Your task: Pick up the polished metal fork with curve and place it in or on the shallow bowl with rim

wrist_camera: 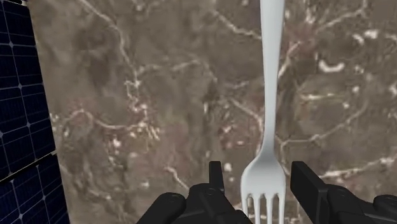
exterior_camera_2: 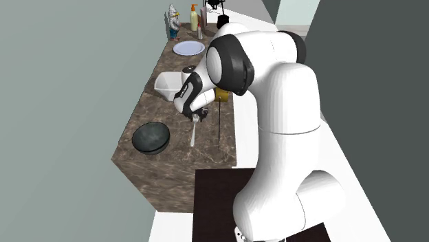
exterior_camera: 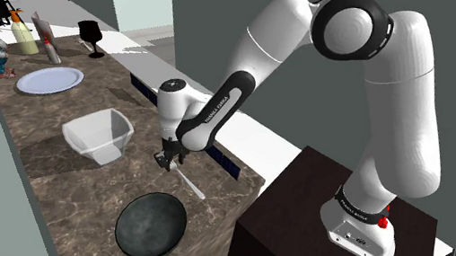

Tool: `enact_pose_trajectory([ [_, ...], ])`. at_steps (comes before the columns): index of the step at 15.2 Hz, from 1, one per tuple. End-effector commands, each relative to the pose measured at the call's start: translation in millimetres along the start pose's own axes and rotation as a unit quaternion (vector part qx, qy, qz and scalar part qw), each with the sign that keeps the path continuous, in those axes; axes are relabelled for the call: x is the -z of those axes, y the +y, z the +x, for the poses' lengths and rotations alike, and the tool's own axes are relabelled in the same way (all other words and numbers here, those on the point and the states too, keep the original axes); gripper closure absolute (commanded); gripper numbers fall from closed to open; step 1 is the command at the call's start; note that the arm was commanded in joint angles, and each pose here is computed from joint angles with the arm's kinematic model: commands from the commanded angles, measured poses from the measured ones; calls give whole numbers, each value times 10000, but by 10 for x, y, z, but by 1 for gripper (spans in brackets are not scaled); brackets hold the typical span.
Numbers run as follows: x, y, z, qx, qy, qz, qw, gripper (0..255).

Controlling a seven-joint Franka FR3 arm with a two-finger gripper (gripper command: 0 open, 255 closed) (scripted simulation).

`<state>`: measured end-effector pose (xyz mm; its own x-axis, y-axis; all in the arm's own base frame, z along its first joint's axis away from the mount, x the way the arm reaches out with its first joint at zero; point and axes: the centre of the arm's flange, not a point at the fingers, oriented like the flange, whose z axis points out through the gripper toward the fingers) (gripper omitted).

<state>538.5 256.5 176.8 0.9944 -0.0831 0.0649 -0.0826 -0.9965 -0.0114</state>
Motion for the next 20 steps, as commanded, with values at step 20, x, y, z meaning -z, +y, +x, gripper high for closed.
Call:
enact_pose_trajectory([
  [20,759,-48,31,32,3,39,10000,255],
])
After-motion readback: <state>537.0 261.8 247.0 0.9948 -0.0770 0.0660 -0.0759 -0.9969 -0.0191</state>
